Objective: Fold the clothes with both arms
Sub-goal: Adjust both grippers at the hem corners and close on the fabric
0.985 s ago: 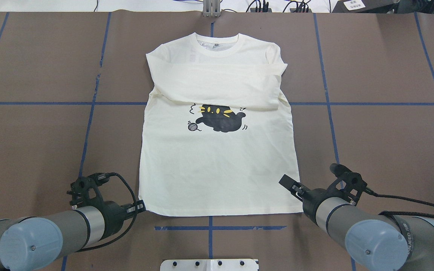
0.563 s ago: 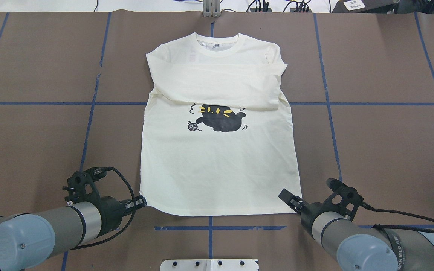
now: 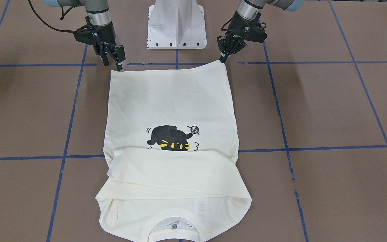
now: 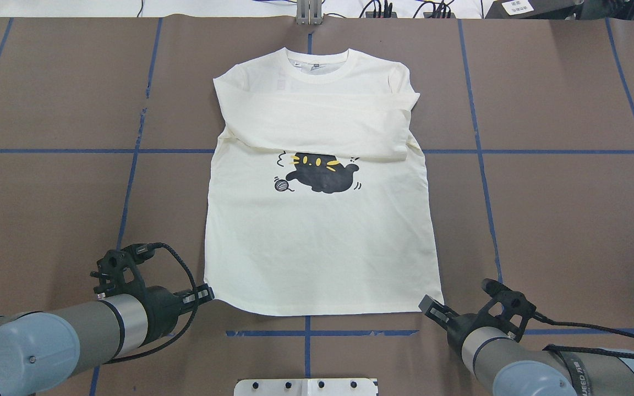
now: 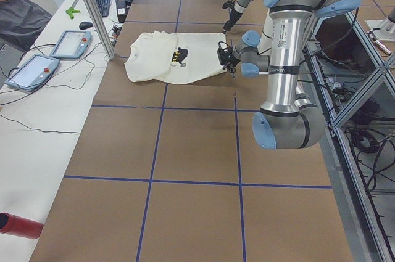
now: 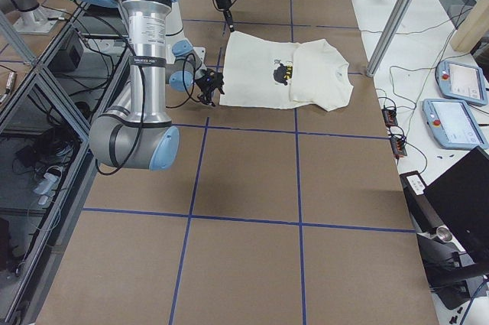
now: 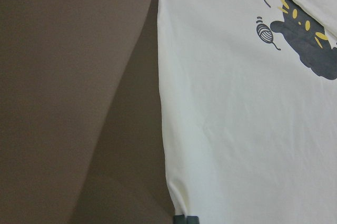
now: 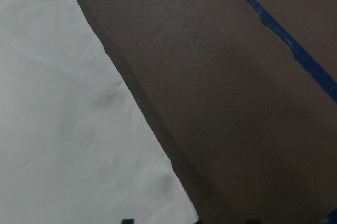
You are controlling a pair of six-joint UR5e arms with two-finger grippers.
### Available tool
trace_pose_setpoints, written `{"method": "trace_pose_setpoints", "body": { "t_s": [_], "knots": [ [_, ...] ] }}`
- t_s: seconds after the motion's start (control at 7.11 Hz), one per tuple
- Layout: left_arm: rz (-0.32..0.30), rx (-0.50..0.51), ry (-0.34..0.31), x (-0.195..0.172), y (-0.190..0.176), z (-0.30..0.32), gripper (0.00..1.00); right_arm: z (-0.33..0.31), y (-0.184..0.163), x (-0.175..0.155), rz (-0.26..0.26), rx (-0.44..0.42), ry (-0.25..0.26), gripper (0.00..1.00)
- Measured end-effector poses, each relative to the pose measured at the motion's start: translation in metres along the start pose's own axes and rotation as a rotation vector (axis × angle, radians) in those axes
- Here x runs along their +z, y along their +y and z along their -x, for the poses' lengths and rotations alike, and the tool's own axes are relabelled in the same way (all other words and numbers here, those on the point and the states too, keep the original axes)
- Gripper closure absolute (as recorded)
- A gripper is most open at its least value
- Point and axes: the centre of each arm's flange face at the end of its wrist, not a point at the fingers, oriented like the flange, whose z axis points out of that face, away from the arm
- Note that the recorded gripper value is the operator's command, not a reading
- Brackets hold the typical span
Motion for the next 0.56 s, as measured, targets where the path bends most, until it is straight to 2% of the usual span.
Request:
{"method": "trace_pose_setpoints", "body": {
  "t_s": [0.42,0.56],
  "knots": [
    [0.0,0.0,0.0,0.0,0.0,-0.0001,1.0,-0.0009,0.0071,0.0044,-0.003,-0.013,0.016,0.36],
    [0.0,0.0,0.0,0.0,0.0,-0.0001,1.0,-0.0004,0.0102,0.0084,-0.004,-0.016,0.02,0.43]
  ]
}}
